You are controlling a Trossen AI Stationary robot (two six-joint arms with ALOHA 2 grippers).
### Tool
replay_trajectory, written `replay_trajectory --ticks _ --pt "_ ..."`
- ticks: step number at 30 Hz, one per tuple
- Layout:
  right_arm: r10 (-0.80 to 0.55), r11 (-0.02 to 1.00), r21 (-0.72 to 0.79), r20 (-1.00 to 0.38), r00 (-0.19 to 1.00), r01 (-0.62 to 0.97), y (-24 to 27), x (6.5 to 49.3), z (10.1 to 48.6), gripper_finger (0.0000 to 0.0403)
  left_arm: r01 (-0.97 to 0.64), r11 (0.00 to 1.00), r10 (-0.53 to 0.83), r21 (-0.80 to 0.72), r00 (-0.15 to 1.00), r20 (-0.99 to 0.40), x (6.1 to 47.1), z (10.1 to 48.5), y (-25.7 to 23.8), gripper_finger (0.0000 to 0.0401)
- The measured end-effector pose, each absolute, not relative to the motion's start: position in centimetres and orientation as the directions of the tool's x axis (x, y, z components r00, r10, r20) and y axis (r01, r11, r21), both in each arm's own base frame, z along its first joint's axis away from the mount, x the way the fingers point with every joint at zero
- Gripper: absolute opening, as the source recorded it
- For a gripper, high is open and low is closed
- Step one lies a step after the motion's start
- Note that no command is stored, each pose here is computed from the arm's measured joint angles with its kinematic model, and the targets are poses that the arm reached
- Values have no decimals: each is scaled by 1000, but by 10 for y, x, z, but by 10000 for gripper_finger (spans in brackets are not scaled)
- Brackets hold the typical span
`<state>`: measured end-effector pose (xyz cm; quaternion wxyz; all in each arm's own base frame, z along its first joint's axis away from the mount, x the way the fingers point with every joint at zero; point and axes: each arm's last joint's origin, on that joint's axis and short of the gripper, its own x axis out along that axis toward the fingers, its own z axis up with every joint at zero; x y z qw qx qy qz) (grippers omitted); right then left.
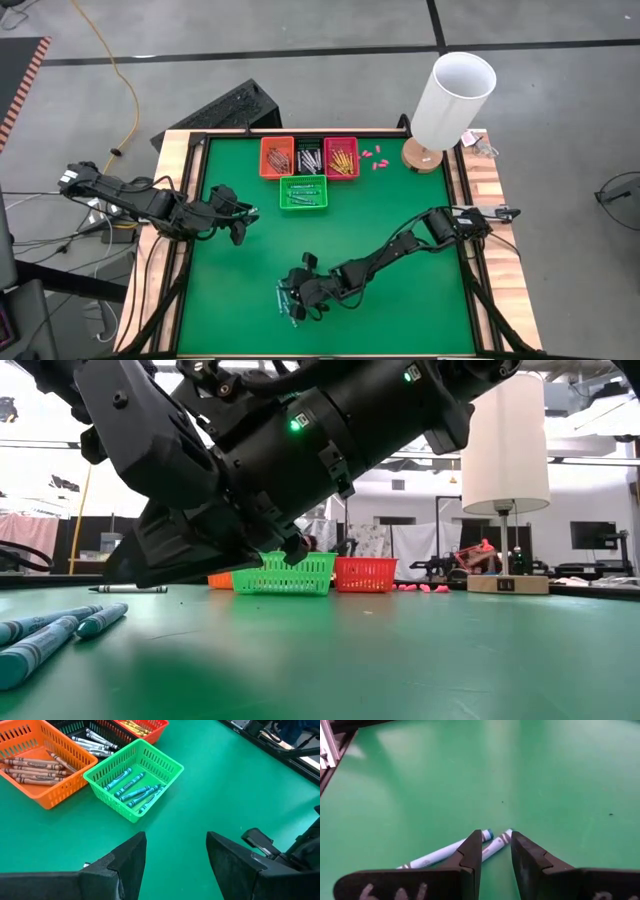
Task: Sort crayons
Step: Put a blue crayon in the green basket
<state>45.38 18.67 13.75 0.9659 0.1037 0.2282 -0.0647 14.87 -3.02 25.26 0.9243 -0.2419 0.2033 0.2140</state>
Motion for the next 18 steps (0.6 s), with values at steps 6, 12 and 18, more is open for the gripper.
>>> replay_trajectory --ticks 6,12,18 --pt "-106 952 197 -507 856 234 179 453 132 102 -494 791 297 -360 826 -479 149 253 -30 197" --pt "-123 942 199 -542 832 269 175 452 129 102 -493 795 298 -354 825 -479 149 253 -30 197" --pt "-126 968 129 -486 865 213 187 450 134 102 -483 801 286 -353 827 -483 149 252 -31 197"
